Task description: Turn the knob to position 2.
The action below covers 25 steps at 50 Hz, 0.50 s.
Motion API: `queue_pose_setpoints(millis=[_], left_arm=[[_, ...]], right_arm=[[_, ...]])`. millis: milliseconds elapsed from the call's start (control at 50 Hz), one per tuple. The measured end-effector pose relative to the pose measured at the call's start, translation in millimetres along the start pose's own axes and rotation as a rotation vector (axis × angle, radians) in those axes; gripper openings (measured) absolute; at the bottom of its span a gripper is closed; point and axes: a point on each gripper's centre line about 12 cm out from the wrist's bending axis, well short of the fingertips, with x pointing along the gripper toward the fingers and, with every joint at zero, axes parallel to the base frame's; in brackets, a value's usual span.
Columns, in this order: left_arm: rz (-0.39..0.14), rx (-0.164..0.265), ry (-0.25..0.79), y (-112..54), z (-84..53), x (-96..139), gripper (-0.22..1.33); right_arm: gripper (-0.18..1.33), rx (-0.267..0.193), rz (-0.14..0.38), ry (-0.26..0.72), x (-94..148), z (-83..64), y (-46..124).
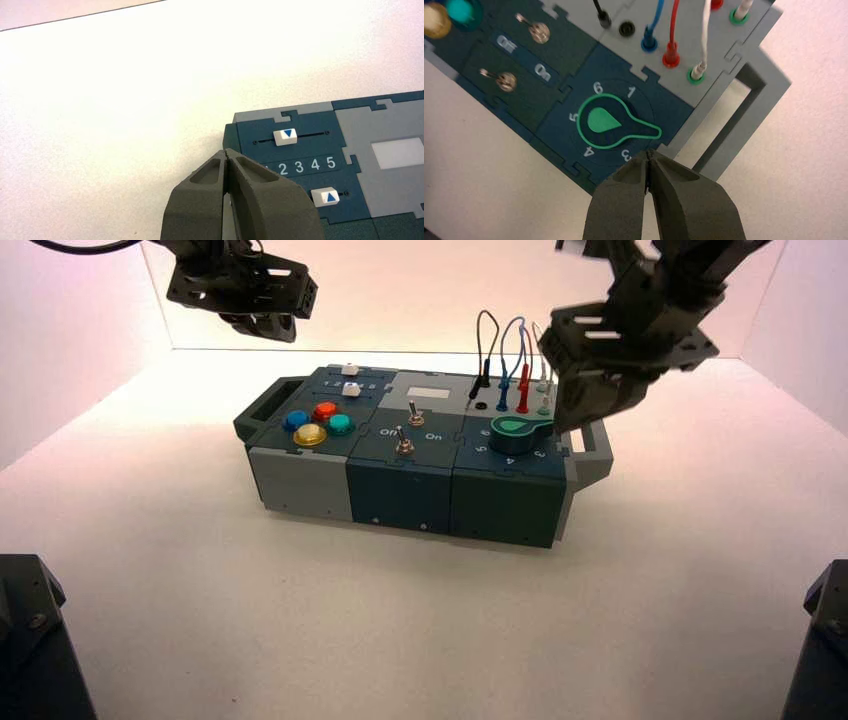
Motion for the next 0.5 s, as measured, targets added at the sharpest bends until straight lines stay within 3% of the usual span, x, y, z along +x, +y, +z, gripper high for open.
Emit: queue_pose_setpoints(millis=[280, 500], left_arm=[[0.000, 0.003, 0.001, -0.1, 0.1, 0.4, -0.16], [-0.001, 0.002, 0.003, -0.1, 0.4, 0.4, -0.16]], right_arm=[[-0.14, -0.004, 0.005, -0.134, -26.4, 27.3, -0.2], [-0.14, 0.081, -0.075, -0.210, -34.1, 43.5, -35.8]])
